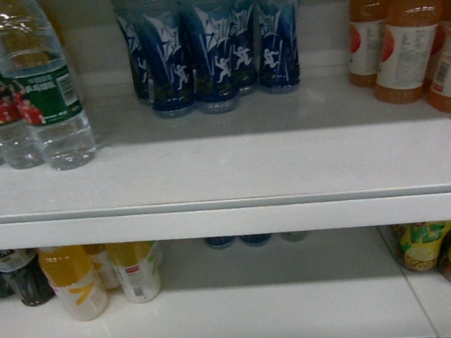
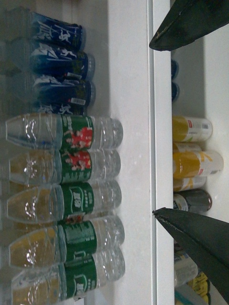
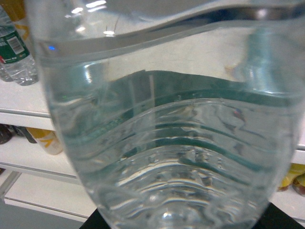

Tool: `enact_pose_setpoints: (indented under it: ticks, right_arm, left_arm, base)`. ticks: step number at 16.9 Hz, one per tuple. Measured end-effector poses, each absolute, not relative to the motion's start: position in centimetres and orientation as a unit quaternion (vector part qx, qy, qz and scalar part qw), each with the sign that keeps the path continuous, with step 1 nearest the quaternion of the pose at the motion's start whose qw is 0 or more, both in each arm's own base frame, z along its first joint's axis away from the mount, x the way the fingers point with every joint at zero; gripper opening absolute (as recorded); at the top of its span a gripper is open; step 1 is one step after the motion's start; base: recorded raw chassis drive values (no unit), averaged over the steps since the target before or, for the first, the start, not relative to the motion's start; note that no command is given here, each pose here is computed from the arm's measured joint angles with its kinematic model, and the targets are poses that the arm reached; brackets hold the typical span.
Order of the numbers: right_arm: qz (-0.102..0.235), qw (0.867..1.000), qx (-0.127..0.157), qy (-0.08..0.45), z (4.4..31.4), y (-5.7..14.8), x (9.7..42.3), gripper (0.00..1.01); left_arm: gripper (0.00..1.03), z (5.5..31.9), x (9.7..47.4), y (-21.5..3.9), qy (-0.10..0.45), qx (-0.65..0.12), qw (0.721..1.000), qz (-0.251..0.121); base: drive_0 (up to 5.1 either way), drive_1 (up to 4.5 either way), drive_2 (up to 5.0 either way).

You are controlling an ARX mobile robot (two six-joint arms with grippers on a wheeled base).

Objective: Move water from second to third shelf

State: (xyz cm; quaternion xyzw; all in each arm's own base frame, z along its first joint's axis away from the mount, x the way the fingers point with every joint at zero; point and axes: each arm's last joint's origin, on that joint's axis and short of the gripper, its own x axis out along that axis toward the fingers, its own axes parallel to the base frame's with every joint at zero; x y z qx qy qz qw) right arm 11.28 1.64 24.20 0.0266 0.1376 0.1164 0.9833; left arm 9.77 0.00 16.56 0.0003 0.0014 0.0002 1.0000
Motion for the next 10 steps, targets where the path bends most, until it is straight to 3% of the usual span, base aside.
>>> enact_pose_setpoints:
  ticks: [10]
  right_arm:
    - [0.117,0.983,0.027,0.137,24.21,1.64,11.29,0.39]
  left_arm:
    - [0.98,16.56,9.77,0.00,0.001,0.000,1.000,0.000]
  base:
    - [-5.2,2.29,2.3]
